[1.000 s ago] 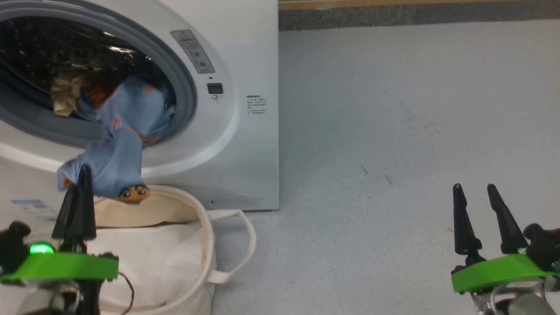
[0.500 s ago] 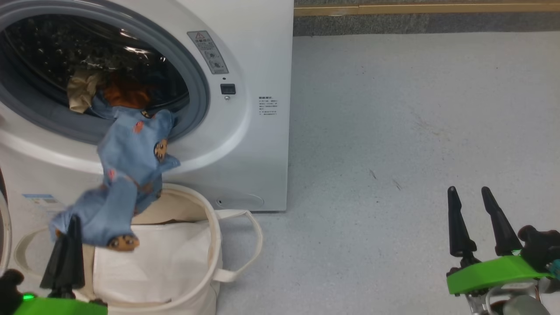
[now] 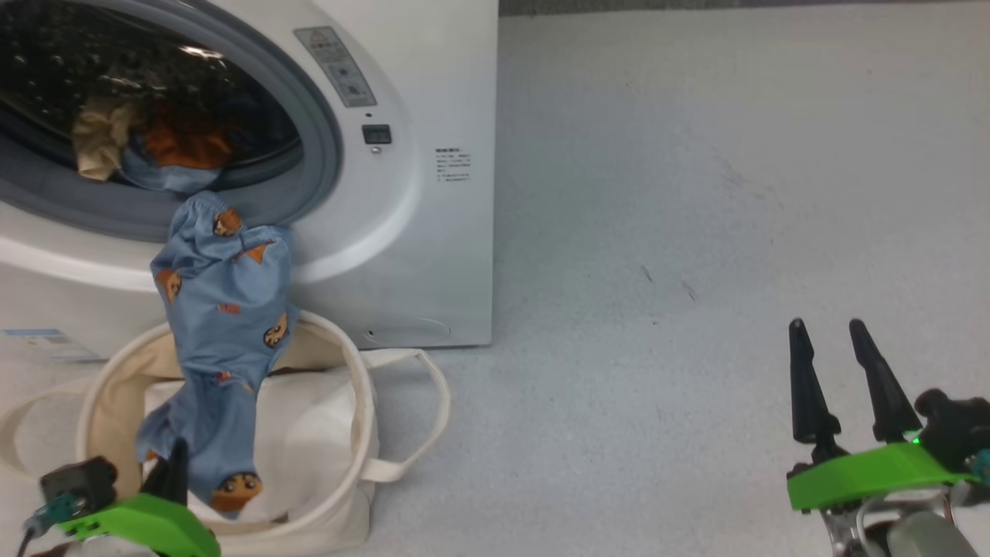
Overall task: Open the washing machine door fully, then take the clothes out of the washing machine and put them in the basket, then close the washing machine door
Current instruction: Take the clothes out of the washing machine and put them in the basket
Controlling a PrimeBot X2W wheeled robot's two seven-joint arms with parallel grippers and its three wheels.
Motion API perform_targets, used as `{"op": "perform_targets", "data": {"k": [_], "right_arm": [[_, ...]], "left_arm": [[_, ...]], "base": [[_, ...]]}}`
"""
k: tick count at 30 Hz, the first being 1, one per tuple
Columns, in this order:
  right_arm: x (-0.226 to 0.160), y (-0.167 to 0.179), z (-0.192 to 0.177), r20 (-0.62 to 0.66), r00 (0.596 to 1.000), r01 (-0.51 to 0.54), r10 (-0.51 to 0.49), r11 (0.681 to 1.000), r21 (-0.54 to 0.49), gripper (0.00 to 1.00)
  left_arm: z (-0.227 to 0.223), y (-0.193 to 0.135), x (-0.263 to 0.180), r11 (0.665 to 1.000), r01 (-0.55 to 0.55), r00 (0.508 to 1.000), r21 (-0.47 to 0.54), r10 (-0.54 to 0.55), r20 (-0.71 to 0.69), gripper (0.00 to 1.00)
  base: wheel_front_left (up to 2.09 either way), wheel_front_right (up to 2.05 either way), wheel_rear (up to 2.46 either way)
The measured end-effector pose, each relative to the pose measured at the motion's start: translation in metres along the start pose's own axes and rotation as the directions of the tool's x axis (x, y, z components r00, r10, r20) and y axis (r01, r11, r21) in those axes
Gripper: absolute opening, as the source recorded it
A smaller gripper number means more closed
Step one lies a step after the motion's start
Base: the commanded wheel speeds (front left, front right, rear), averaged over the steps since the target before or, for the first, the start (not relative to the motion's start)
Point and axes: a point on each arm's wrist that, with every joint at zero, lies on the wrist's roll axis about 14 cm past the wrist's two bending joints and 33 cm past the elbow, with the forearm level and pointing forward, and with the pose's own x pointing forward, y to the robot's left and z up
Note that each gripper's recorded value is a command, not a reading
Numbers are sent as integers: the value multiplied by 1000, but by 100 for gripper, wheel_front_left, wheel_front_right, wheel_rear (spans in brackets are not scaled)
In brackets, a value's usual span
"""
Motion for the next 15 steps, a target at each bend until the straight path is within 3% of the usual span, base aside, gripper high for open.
{"op": "perform_targets", "data": {"k": [4, 15], "right_arm": [[6, -4, 1, 4, 1000, 8, -8, 1000, -4, 100], [17, -27, -12, -28, 998, 56, -57, 998, -26, 100]], "left_arm": [[-30, 0, 14, 1000, -28, 991, -4, 27, -132, 0], [-71, -3, 51, 996, -83, 940, -26, 69, -333, 0]], "base": [[0, 0, 0], [0, 0, 0]]}}
